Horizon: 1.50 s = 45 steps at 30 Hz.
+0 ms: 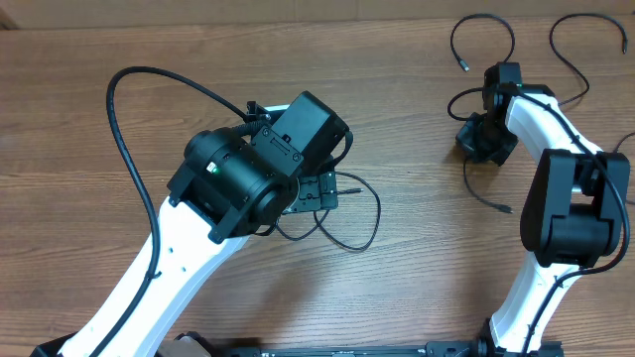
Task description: Untangle cables
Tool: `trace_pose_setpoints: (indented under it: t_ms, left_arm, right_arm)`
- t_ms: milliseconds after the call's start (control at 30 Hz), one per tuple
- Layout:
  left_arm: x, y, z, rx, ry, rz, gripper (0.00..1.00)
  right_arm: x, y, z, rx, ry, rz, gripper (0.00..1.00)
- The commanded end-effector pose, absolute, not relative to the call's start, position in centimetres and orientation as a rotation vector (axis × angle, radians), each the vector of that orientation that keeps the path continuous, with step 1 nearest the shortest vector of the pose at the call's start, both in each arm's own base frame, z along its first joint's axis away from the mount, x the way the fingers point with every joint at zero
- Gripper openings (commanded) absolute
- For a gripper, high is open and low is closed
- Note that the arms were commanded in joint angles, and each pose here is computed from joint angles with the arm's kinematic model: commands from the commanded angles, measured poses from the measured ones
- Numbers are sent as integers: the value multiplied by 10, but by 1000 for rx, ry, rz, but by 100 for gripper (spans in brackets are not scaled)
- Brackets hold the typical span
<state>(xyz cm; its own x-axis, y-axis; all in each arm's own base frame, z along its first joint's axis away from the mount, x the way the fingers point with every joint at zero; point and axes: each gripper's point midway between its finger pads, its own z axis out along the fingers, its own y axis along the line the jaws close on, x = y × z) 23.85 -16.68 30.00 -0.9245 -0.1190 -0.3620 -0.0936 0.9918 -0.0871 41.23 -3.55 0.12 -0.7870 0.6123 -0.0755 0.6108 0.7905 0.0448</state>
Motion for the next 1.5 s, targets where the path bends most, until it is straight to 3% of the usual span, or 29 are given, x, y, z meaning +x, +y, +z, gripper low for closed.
trace_pose_setpoints:
  t_ms: [0,233,667,700,733,800,967,1133,1467]
  left_arm:
    - [242,-163,298,-154,2754,-57,100]
    - [244,-164,299,-155,2748,-64,100]
    - [245,-166,299,-157,2741,-73,100]
    - [245,-166,299,-157,2741,-73,99]
    - [245,-166,299,-157,2741,-73,99]
    - [245,-166,299,-157,2741,-73,99]
    - [245,-166,299,-157,2742,-72,100]
    - [245,-166,299,-156,2742,-71,100]
    - [246,-165,299,-157,2738,-68,100]
  right_arm:
    - [405,-19,-18,933,2980,146,4]
    - [402,1,-6,617,3079,323,4]
    - [404,-3,52,582,2985,304,7]
    - [404,-5,59,581,2973,289,17]
    - [405,-7,64,581,2962,277,35]
    - [407,-13,77,587,2931,261,100]
    - [417,-50,108,820,2788,267,100]
    - [410,-129,118,1145,2612,245,100]
    - [337,-275,95,1794,2243,181,100]
